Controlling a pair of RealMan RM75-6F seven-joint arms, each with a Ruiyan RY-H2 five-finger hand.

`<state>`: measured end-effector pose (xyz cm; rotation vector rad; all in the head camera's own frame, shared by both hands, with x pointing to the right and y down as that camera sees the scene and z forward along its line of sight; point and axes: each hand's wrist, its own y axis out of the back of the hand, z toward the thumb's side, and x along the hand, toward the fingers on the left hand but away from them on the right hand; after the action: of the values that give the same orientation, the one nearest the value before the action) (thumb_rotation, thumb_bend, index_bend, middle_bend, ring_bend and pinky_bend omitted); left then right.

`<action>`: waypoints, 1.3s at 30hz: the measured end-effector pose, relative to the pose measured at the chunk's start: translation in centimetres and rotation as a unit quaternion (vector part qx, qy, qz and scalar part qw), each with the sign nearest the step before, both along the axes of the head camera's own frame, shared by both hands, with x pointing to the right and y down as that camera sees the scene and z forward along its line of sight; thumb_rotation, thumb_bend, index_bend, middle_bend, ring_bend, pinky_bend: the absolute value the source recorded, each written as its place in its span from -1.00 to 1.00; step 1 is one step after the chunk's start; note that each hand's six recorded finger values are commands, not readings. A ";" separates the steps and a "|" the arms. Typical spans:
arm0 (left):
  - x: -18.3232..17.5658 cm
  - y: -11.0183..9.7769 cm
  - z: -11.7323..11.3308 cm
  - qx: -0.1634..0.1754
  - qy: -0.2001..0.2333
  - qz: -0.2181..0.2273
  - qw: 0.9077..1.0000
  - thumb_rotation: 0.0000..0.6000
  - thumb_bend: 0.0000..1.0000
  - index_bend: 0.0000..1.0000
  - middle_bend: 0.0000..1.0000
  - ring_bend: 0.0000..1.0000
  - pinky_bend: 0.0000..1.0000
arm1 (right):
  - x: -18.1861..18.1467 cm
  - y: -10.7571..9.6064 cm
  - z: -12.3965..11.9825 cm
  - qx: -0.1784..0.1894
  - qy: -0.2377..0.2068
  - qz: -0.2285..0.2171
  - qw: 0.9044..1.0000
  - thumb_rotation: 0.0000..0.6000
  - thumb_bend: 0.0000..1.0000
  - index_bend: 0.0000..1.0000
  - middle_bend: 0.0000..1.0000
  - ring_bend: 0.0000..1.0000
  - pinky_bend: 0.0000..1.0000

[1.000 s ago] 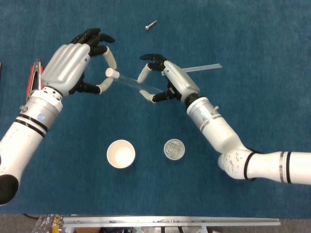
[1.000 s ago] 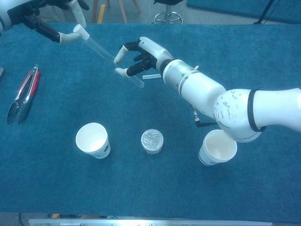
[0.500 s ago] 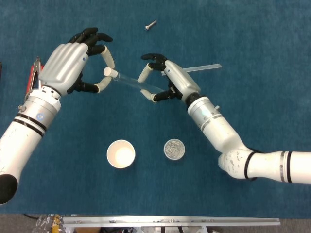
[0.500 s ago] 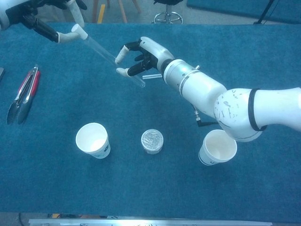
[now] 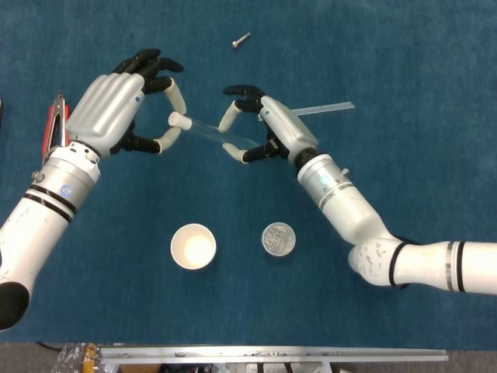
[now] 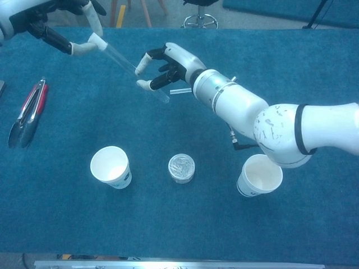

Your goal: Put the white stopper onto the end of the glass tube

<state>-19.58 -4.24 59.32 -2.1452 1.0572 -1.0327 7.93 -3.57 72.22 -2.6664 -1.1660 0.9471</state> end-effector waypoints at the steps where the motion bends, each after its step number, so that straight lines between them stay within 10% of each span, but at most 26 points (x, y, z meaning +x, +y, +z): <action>1: 0.0 0.0 0.0 0.000 0.000 0.000 1.000 1.00 -0.32 0.02 -0.63 -0.91 -0.88 | 0.0 0.0 0.0 0.000 0.000 -0.001 1.000 1.00 -0.29 0.29 -0.67 -1.00 -0.72; 24: 0.7 0.1 0.6 -0.003 0.003 0.007 1.000 1.00 -0.32 0.00 -0.65 -0.93 -0.88 | -0.1 -0.1 0.0 -0.001 0.000 0.004 1.000 1.00 -0.30 0.29 -0.67 -1.00 -0.72; 34: -0.6 -0.1 0.1 -0.002 -0.030 0.017 0.999 1.00 -0.33 -0.76 -0.98 -1.00 -0.88 | 0.5 -0.3 0.2 0.019 0.038 -0.022 0.999 1.00 -0.29 0.29 -0.67 -1.00 -0.72; 39: -1.6 -0.4 -0.3 0.023 -0.056 0.022 0.998 1.00 -0.34 -0.82 -1.00 -1.00 -0.88 | 1.3 -0.7 0.2 0.039 0.072 -0.046 0.996 1.00 -0.29 0.29 -0.67 -1.00 -0.72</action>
<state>-21.17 -4.64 59.04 -2.0389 0.9681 -1.0845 9.21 -4.24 72.38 -2.5188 -1.0198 1.0368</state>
